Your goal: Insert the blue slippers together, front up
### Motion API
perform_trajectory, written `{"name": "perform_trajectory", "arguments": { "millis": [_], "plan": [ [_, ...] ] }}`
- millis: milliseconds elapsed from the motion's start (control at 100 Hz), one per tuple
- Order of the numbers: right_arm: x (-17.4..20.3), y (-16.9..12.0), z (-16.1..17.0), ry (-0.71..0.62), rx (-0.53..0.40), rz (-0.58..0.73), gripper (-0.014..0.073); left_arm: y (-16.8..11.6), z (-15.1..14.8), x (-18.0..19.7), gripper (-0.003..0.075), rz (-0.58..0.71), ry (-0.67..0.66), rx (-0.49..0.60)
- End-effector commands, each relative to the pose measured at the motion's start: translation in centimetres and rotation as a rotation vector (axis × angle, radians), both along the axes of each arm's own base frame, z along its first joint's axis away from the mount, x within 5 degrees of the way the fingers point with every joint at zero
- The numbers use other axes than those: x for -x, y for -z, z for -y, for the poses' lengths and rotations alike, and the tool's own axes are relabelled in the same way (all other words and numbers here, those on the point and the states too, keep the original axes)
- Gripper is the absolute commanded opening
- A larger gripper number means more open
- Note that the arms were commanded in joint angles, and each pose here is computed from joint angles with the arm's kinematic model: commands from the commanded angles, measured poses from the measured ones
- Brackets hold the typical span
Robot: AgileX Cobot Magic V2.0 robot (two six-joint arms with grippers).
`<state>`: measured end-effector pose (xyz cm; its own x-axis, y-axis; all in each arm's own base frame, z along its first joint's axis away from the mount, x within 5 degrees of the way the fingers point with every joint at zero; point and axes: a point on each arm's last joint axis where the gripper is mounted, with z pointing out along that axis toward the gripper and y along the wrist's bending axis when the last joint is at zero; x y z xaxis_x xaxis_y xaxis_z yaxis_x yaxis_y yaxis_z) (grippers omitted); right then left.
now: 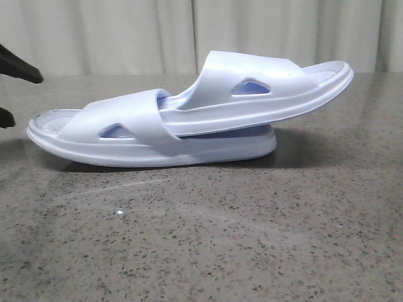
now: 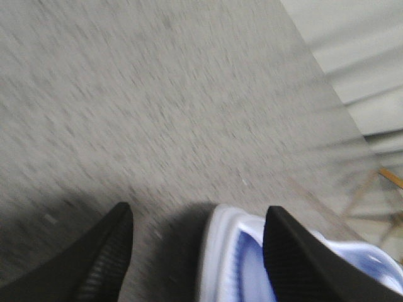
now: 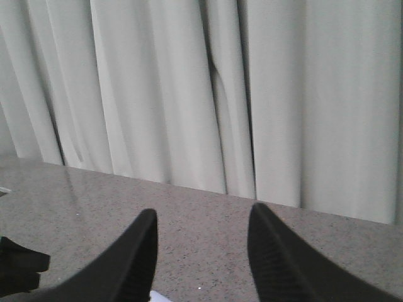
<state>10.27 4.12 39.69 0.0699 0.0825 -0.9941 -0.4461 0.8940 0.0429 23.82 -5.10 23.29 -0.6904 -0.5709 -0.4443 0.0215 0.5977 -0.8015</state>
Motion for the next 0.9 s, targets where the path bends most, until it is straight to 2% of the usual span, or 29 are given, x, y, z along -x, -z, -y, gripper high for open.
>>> {"name": "perform_trajectory", "arguments": {
  "millis": [0,110,250,520,750,890],
  "plan": [
    [-0.1,-1.0,0.6,0.071,-0.006,0.047,0.0281,-2.2,-1.0,-0.4,0.0393,0.126,-0.028,0.013],
    [-0.6,-0.3,1.3,0.149,-0.022,0.041,0.0281,-3.2,-2.3,0.0,0.0393,0.195,-0.071,-0.032],
    [-1.2,1.2,1.9,0.224,-0.026,0.011,0.0281,-5.5,-3.0,1.5,0.0393,0.344,-0.079,-0.124],
    [-1.5,2.3,2.3,0.275,0.049,0.002,0.0281,-10.0,-3.0,5.8,0.0393,0.642,-0.114,-0.345],
    [-1.5,2.4,2.3,0.281,0.09,0.012,0.0281,-12.2,-2.5,9.4,0.0391,0.793,-0.138,-0.484],
    [-0.7,2.5,2.5,0.302,0.093,0.039,0.0281,-12.3,-2.5,11.2,0.0391,0.835,-0.176,-0.573]
  ]
}}
